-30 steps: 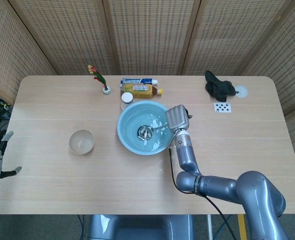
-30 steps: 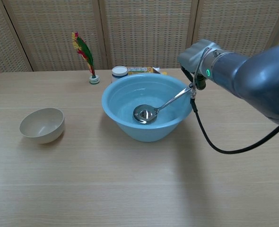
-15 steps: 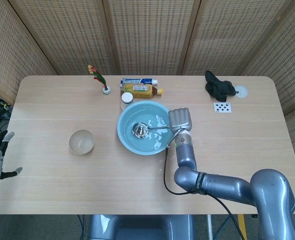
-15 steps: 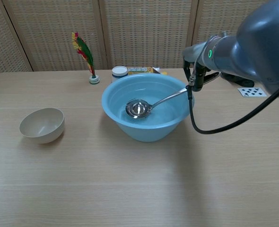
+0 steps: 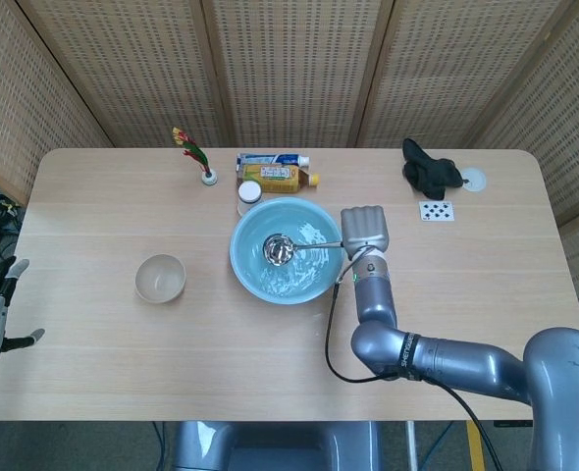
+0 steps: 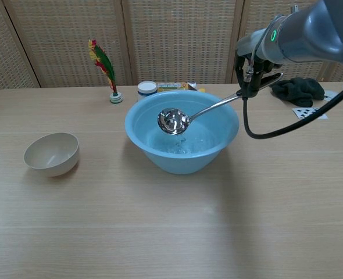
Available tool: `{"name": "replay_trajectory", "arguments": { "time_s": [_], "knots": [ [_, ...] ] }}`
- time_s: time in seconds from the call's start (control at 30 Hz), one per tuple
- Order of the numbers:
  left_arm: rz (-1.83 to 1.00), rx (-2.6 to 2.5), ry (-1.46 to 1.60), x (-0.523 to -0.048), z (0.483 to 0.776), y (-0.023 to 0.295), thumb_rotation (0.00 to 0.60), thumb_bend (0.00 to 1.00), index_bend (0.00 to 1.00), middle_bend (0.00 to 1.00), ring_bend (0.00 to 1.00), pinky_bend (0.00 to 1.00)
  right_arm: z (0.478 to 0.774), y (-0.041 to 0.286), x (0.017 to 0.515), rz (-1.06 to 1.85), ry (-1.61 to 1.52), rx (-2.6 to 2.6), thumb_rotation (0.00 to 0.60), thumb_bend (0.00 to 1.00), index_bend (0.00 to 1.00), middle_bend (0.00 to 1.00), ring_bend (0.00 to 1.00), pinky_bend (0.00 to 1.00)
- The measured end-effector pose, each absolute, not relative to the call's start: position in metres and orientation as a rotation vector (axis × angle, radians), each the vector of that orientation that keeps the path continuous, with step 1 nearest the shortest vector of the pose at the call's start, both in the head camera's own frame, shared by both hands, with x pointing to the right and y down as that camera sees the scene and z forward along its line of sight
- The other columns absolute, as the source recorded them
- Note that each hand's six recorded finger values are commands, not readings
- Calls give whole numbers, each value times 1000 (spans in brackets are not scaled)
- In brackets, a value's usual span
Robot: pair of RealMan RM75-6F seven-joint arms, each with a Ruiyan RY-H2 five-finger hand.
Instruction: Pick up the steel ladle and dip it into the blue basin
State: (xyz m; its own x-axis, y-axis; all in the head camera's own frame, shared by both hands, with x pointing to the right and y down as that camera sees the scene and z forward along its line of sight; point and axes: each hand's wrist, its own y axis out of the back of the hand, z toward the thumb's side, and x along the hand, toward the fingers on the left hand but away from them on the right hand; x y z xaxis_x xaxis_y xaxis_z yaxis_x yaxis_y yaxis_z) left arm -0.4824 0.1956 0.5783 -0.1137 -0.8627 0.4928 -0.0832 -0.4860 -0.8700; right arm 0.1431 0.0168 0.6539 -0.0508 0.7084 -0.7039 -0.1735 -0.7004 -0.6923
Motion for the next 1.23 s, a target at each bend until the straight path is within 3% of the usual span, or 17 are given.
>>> {"name": "replay_trajectory", "arguments": {
  "time_s": [1.23],
  "knots": [
    [-1673,-1559,1063,-484,581,194,600,0,0,0,0,0,607,-8,146,2025,-529,-1522,600,824,851,1000,1000,1000]
  ]
}}
